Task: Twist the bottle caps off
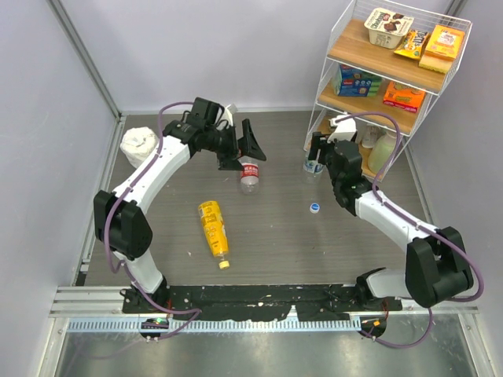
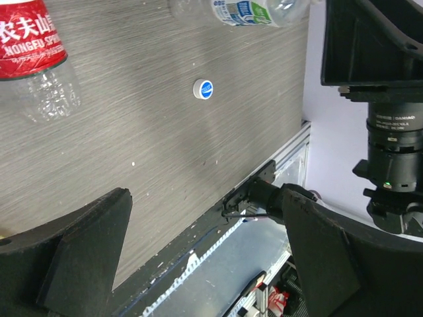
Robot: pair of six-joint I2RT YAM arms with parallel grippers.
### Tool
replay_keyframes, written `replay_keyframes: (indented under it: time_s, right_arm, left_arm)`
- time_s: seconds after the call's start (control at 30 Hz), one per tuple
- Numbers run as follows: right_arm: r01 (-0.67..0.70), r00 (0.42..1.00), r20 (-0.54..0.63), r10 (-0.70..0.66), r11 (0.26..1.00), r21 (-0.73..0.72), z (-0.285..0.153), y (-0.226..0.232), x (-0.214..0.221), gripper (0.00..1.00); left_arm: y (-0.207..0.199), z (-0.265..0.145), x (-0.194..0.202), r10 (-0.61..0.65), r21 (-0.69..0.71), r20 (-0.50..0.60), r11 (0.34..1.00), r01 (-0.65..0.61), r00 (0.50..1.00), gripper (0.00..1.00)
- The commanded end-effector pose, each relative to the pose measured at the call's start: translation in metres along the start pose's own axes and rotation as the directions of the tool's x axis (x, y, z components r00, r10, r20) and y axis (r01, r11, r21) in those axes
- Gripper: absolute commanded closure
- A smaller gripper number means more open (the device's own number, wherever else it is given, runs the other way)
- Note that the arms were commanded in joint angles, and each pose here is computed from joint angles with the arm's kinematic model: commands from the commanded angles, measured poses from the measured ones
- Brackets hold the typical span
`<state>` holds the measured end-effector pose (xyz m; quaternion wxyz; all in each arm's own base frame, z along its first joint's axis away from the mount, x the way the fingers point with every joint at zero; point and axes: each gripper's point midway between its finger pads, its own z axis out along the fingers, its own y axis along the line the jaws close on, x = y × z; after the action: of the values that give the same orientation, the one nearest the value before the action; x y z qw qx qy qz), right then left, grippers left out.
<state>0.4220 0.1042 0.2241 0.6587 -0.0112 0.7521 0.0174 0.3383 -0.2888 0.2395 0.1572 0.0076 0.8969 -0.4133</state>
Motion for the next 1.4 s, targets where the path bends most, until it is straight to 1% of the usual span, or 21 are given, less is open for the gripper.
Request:
replay_keyframes:
  time_s: [0.0,0.2,0.23,0.4,0.43,0.47,0.5,0.57,0.67,0.7,0.73,0.83,0.87,0.9,0.93,0.97,1.0,1.03,1.07,1.2,1.37]
  right_arm:
    - [-0.042,0.994,0.098,0.041,0.999,0.016,-0.010,-0.003,-0.045,0.23]
    - [-0.106,0.982,0.164,0.095,0.992,0.062,-0.016,-0.011,-0.098,0.18]
    - [-0.110,0.984,0.146,0.098,0.991,0.071,-0.017,-0.013,-0.097,0.17]
    - [-0.171,0.979,0.131,0.157,0.980,0.101,-0.026,-0.017,-0.127,0.14]
    - [-0.188,0.977,0.125,0.174,0.976,0.114,-0.028,-0.019,-0.129,0.15]
    - [-0.184,0.981,0.091,0.172,0.974,0.132,-0.031,-0.022,-0.127,0.15]
    - [-0.222,0.974,0.092,0.210,0.963,0.152,-0.032,-0.024,-0.130,0.15]
    - [-0.247,0.969,0.052,0.241,0.955,0.167,-0.034,-0.024,-0.130,0.14]
    - [-0.268,0.959,-0.041,0.281,0.943,0.196,-0.039,-0.025,-0.124,0.13]
    - [-0.300,0.947,-0.057,0.316,0.935,0.191,-0.036,-0.023,-0.126,0.13]
    - [-0.291,0.943,-0.104,0.317,0.933,0.211,-0.036,-0.027,-0.115,0.13]
    - [-0.337,0.912,-0.186,0.367,0.925,0.175,-0.035,-0.021,-0.112,0.12]
    - [-0.325,0.901,-0.234,0.365,0.926,0.194,-0.033,-0.024,-0.101,0.12]
    - [-0.350,0.895,-0.205,0.396,0.909,0.225,-0.033,-0.029,-0.113,0.12]
    - [-0.329,0.883,-0.252,0.397,0.904,0.272,-0.033,-0.034,-0.099,0.02]
    - [-0.339,0.884,-0.232,0.406,0.898,0.282,-0.033,-0.037,-0.112,0.00]
    - [-0.315,0.874,-0.276,0.399,0.899,0.303,-0.032,-0.038,-0.103,0.00]
    - [-0.322,0.878,-0.267,0.396,0.903,0.284,-0.032,-0.036,-0.116,0.00]
    - [-0.312,0.872,-0.295,0.390,0.909,0.277,-0.033,-0.033,-0.112,0.00]
    - [-0.418,0.848,-0.224,0.480,0.866,0.276,-0.039,-0.032,-0.136,0.00]
    - [-0.541,0.812,-0.139,0.566,0.821,0.184,-0.054,-0.028,-0.161,0.00]
  left_arm:
    - [0.013,-0.001,-0.003,0.007,-0.061,0.006,0.998,-0.007,1.000,0.00]
    - [0.044,0.005,-0.009,-0.001,-0.222,0.006,0.975,0.003,1.000,0.00]
    - [0.048,0.006,-0.011,-0.003,-0.245,0.007,0.969,0.005,1.000,0.00]
    - [0.077,0.019,-0.017,-0.023,-0.353,0.005,0.935,0.023,1.000,0.00]
    - [0.081,0.022,-0.019,-0.024,-0.372,0.006,0.928,0.025,1.000,0.02]
    - [0.084,0.024,-0.022,-0.015,-0.388,0.014,0.922,0.020,1.000,0.03]
    - [0.086,0.027,-0.026,-0.003,-0.399,0.019,0.917,0.010,1.000,0.03]
    - [0.089,0.034,-0.033,0.013,-0.409,0.029,0.913,0.000,1.000,0.03]
    - [0.099,0.047,-0.039,0.020,-0.428,0.020,0.904,-0.010,1.000,0.04]
    - [0.106,0.054,-0.039,0.017,-0.440,0.005,0.898,-0.013,1.000,0.04]
    - [0.108,0.059,-0.040,0.019,-0.441,-0.004,0.897,-0.019,1.000,0.04]
    - [0.115,0.073,-0.038,0.025,-0.447,-0.035,0.894,-0.038,0.999,0.04]
    - [0.118,0.076,-0.038,0.027,-0.452,-0.041,0.891,-0.043,0.999,0.05]
    - [0.120,0.081,-0.036,0.034,-0.454,-0.053,0.889,-0.054,0.998,0.05]
    - [0.123,0.084,-0.035,0.036,-0.464,-0.060,0.884,-0.060,0.998,0.05]
    - [0.125,0.088,-0.033,0.043,-0.471,-0.071,0.879,-0.072,0.997,0.06]
    - [0.127,0.092,-0.031,0.045,-0.474,-0.080,0.877,-0.078,0.996,0.06]
    - [0.129,0.095,-0.026,0.045,-0.478,-0.095,0.874,-0.085,0.994,0.08]
    - [0.130,0.098,-0.024,0.061,-0.484,-0.104,0.869,-0.104,0.993,0.09]
    - [0.138,0.109,-0.015,0.109,-0.534,-0.133,0.829,-0.164,0.985,0.09]
    - [0.151,0.120,-0.014,0.100,-0.579,-0.101,0.803,-0.141,0.990,0.12]
